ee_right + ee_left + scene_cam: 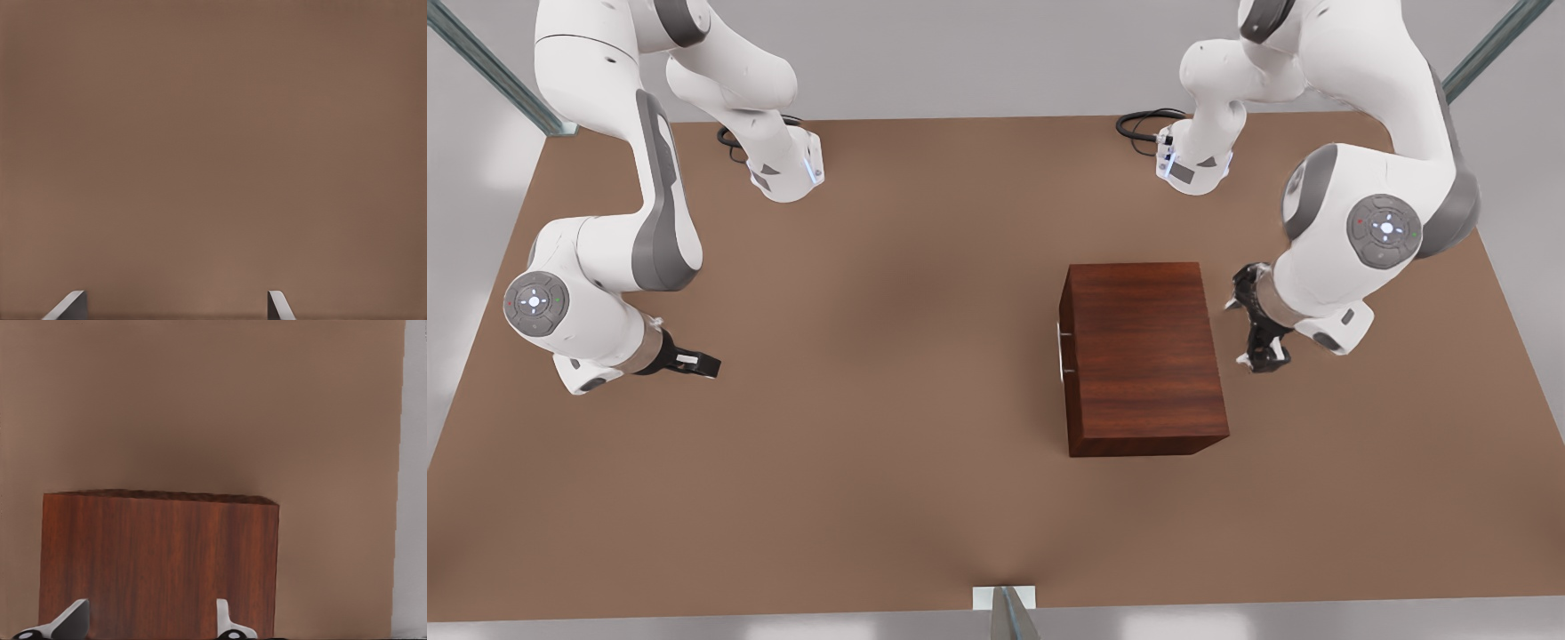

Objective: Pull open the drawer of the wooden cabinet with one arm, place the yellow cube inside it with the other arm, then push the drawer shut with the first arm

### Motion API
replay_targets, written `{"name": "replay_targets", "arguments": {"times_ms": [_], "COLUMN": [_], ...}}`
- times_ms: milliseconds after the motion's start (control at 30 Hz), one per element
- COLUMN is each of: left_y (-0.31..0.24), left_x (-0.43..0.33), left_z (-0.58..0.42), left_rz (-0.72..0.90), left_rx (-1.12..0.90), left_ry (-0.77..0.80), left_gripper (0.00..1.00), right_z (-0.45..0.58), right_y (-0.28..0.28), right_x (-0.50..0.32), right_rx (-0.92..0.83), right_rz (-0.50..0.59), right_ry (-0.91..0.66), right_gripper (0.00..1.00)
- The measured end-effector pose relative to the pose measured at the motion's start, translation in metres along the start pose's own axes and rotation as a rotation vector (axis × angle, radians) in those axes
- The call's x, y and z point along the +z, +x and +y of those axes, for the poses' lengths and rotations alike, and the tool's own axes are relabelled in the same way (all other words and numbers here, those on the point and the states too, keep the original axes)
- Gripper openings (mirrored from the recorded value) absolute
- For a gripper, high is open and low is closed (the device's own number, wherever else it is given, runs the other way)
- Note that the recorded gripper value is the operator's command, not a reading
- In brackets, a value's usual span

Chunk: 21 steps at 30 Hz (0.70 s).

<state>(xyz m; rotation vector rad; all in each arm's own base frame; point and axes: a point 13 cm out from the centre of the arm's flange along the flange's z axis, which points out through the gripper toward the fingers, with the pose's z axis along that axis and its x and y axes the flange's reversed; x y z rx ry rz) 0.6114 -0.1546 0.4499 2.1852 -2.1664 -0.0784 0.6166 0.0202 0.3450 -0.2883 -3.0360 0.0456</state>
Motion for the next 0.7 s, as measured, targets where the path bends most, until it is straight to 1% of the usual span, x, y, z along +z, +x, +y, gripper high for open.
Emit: {"name": "replay_targets", "arguments": {"times_ms": [33, 100, 167, 300, 400, 533, 700], "left_y": [-0.019, -0.075, -0.091, -0.082, -0.078, -0.077, -0.076], "left_x": [-0.004, 0.003, 0.001, -0.003, -0.003, -0.004, -0.004], "left_z": [0.002, 0.015, 0.013, 0.007, 0.005, 0.002, 0.000], "left_rz": [0.010, 0.024, 0.044, 0.070, 0.068, 0.059, 0.048], "left_rx": [0.069, 0.171, 0.311, 0.599, 0.778, 0.971, 1.158], "left_ry": [-0.011, -0.026, 0.003, 0.051, 0.070, 0.091, 0.104], "left_gripper": [1.00, 1.00, 1.00, 1.00, 1.00, 1.00, 1.00], "right_z": [0.000, 0.000, 0.000, 0.000, 0.000, 0.000, 0.000], "right_y": [0.000, 0.000, 0.000, 0.001, 0.000, 0.001, 0.000], "right_x": [0.000, 0.000, 0.000, 0.002, 0.003, 0.003, 0.004], "right_rx": [-0.002, -0.004, -0.007, -0.012, -0.014, -0.017, -0.020], "right_rz": [0.000, 0.001, 0.002, 0.006, 0.008, 0.008, 0.009], "right_ry": [0.000, 0.000, 0.001, 0.001, 0.001, 0.001, 0.001], "right_gripper": [1.00, 1.00, 1.00, 1.00, 1.00, 1.00, 1.00]}}
